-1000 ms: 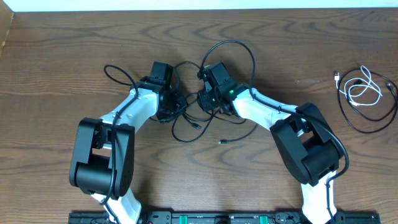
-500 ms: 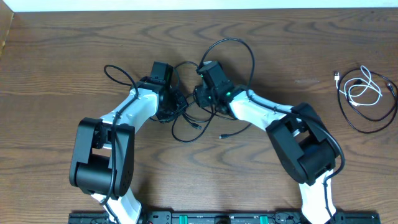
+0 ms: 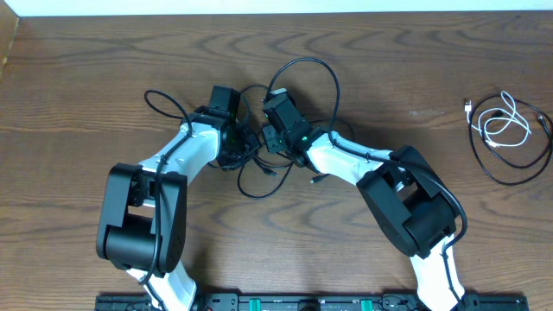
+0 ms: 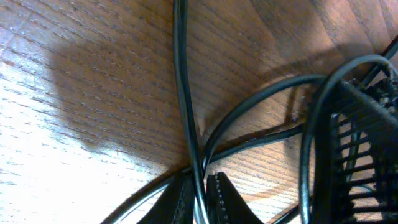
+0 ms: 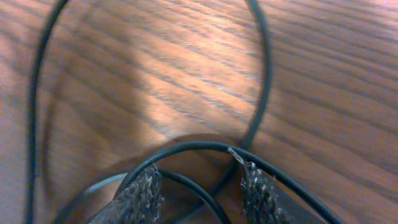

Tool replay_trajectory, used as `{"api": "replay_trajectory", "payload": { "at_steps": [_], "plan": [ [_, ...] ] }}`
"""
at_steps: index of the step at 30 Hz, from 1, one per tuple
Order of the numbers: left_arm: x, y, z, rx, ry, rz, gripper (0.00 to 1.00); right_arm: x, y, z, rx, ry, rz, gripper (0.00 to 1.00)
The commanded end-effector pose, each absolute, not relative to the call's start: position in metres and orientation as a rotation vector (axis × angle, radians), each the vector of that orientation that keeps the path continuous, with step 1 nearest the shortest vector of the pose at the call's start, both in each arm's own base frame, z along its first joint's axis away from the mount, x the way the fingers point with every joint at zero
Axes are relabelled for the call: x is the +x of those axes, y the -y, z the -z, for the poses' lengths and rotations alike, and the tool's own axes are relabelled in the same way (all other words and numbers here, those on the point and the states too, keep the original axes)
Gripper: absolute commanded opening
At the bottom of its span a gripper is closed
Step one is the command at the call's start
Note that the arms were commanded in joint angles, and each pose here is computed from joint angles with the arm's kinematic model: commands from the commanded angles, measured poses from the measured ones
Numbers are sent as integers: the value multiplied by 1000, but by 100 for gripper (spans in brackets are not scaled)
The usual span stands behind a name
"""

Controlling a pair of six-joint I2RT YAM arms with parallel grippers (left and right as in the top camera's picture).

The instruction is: Untangle cables

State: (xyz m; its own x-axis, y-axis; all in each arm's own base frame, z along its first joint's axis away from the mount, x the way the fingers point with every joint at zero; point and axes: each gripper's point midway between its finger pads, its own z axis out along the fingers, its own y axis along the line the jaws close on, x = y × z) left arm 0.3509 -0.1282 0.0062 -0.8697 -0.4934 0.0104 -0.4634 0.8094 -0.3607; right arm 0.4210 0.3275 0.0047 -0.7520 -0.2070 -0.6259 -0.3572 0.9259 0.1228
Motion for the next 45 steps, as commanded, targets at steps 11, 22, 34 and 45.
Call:
{"api": "replay_trajectory", "payload": {
  "at_steps": [11, 22, 34, 45],
  "plan": [
    [348, 128, 1, -774, -2927, 530, 13, 421, -294, 34, -398, -2489, -72, 34],
    [348, 130, -4, -772, -2925, 570, 40, 426, -290, 41, -382, -2468, -31, 20],
    [387, 87, -86, -846, -2643, 728, 48, 427, -290, 40, -381, -2465, -35, 1],
    [379, -3, -78, -1112, -2556, 394, 67, 424, -296, 42, -431, -2473, -65, 1]
  ]
}}
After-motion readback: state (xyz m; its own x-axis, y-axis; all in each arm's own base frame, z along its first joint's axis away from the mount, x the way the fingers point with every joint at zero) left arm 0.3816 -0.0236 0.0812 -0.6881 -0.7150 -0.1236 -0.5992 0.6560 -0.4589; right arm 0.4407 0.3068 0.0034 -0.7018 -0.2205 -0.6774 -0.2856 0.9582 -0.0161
